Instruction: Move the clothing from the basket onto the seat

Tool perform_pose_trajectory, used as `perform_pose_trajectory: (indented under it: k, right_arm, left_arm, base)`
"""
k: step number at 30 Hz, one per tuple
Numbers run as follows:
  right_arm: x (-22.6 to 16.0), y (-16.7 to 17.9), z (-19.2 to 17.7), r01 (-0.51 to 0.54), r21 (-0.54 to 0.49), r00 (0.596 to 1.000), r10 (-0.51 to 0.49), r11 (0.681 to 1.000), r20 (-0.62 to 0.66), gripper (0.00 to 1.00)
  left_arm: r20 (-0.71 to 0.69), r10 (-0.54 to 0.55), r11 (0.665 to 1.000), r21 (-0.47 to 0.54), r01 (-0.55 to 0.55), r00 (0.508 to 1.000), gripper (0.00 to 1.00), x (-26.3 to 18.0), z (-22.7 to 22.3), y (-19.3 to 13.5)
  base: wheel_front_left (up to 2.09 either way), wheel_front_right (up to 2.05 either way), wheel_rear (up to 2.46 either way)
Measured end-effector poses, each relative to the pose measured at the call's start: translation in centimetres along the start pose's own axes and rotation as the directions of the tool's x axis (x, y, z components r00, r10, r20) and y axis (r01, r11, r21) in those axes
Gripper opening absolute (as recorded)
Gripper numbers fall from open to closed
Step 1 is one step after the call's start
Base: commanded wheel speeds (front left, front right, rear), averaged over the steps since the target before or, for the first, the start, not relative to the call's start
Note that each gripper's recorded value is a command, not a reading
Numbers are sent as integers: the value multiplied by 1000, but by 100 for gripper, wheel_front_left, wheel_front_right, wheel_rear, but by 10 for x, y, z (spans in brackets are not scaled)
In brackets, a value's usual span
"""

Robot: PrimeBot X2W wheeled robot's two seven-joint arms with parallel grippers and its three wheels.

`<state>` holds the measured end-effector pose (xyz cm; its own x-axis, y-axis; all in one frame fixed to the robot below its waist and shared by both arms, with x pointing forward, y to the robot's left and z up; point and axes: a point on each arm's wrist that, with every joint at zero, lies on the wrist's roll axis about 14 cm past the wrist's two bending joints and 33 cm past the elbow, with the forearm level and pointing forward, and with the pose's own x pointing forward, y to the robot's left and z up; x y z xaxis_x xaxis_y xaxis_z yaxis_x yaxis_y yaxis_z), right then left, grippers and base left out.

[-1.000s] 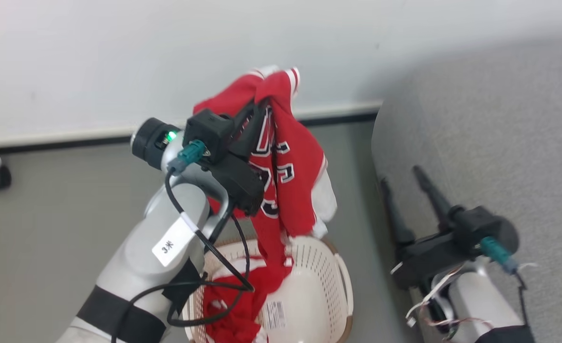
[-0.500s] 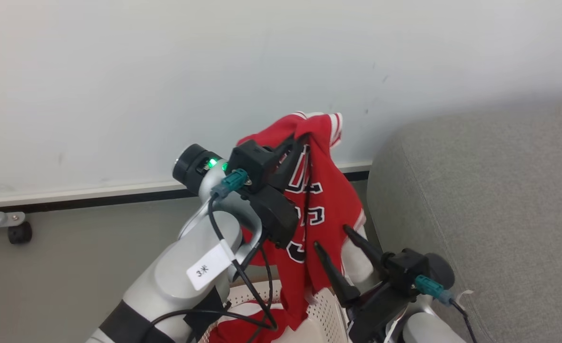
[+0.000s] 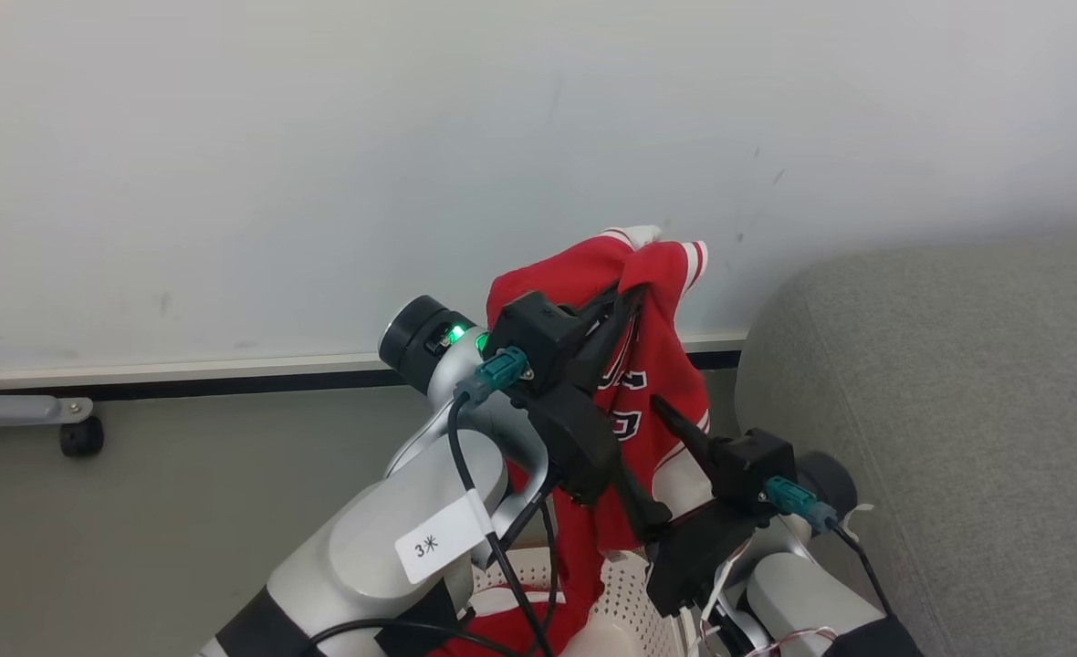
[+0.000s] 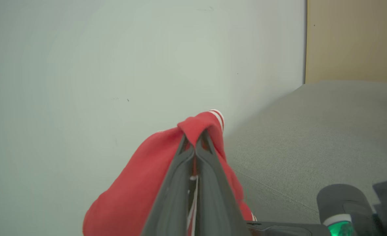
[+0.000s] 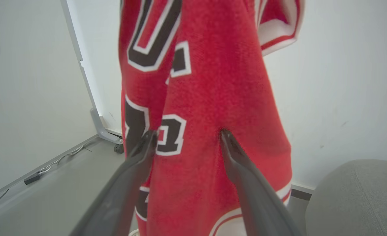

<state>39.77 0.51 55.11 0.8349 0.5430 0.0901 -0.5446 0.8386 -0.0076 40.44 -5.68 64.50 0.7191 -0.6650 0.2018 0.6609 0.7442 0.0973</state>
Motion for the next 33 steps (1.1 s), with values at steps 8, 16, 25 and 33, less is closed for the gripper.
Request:
perform_pose_trajectory:
  k: [8,16,25,33]
  right_arm:
    - [7,-10,-3,21,-16,999,-22,1000,-27,0]
    - [3,-34,-5,83,-3,996,-83,997,-41,0]
    - [-13,-87,17,189,-52,982,-189,981,8,0]
    - [-41,-139,50,300,-122,953,-291,946,87,0]
  left_arm:
    - [-16,24,999,-33,-25,1000,0,-2,-5,5]
    - [-61,90,992,-80,-94,994,33,-9,-27,21]
    - [-115,99,981,-156,-116,988,100,-17,-59,17]
    - [-146,33,977,-201,-63,989,100,-19,-81,-8]
  base:
    - [0,0,0]
    - [0,0,0]
    - [0,0,0]
    - [0,0,0]
